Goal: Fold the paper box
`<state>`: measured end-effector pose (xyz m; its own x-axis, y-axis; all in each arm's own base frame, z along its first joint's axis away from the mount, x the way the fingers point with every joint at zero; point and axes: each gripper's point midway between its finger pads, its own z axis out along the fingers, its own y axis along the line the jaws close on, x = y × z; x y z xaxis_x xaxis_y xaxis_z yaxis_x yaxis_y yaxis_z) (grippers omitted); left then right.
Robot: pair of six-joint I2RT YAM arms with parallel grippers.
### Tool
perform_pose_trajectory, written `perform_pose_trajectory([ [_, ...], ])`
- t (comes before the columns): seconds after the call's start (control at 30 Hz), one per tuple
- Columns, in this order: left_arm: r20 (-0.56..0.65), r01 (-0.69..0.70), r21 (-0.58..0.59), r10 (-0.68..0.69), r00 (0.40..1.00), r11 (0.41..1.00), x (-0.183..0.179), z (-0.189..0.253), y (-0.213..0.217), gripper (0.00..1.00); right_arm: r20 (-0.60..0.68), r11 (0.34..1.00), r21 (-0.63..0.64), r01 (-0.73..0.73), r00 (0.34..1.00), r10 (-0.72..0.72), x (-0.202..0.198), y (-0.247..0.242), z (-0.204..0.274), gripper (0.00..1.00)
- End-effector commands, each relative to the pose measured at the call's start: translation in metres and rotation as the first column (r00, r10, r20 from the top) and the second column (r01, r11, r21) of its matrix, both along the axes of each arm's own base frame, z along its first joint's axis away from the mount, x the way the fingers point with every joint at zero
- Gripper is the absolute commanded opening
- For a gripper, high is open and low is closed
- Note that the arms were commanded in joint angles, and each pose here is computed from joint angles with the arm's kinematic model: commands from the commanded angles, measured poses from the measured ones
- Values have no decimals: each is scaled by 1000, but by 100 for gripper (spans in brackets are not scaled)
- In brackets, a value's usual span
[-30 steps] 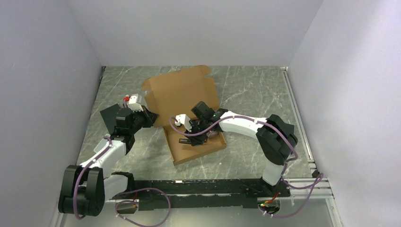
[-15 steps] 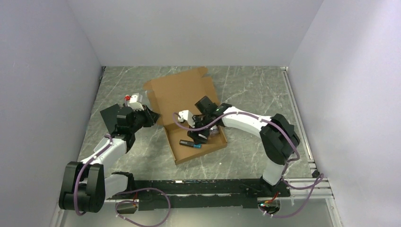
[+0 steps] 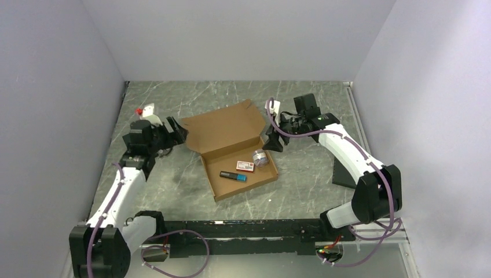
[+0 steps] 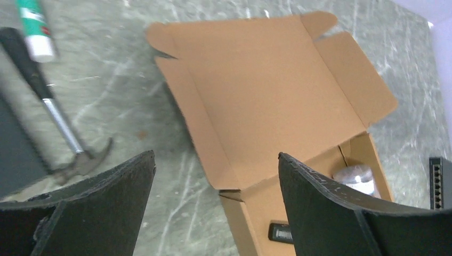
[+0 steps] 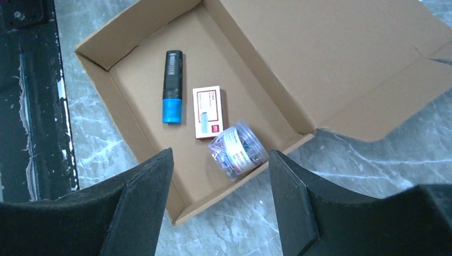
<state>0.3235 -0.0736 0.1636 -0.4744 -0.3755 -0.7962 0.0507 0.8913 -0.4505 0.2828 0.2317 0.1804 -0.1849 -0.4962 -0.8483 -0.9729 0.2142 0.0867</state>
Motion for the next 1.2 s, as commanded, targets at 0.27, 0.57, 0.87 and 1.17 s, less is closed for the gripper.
perform_pose_trajectory([
  [0.27, -321, 26, -53, -42, 946, 998, 55, 3, 75, 92, 14, 997, 64, 34, 999, -35, 7, -2, 10, 70],
  [0.57, -514, -128, 153, 189, 837, 980, 104, -55, 138, 69, -10, 996, 26, 85, 996, -85, 19, -10, -4, 70],
  [0.87, -568, -91, 251, 222, 793, 964, 142, -88, 155, 52, -32, 995, 9, 97, 995, -97, 23, -12, -13, 69],
  [1.17, -615, -20, 317, 222, 757, 948, 166, -123, 158, 45, -44, 995, -4, 103, 994, -103, 25, -14, -19, 70],
])
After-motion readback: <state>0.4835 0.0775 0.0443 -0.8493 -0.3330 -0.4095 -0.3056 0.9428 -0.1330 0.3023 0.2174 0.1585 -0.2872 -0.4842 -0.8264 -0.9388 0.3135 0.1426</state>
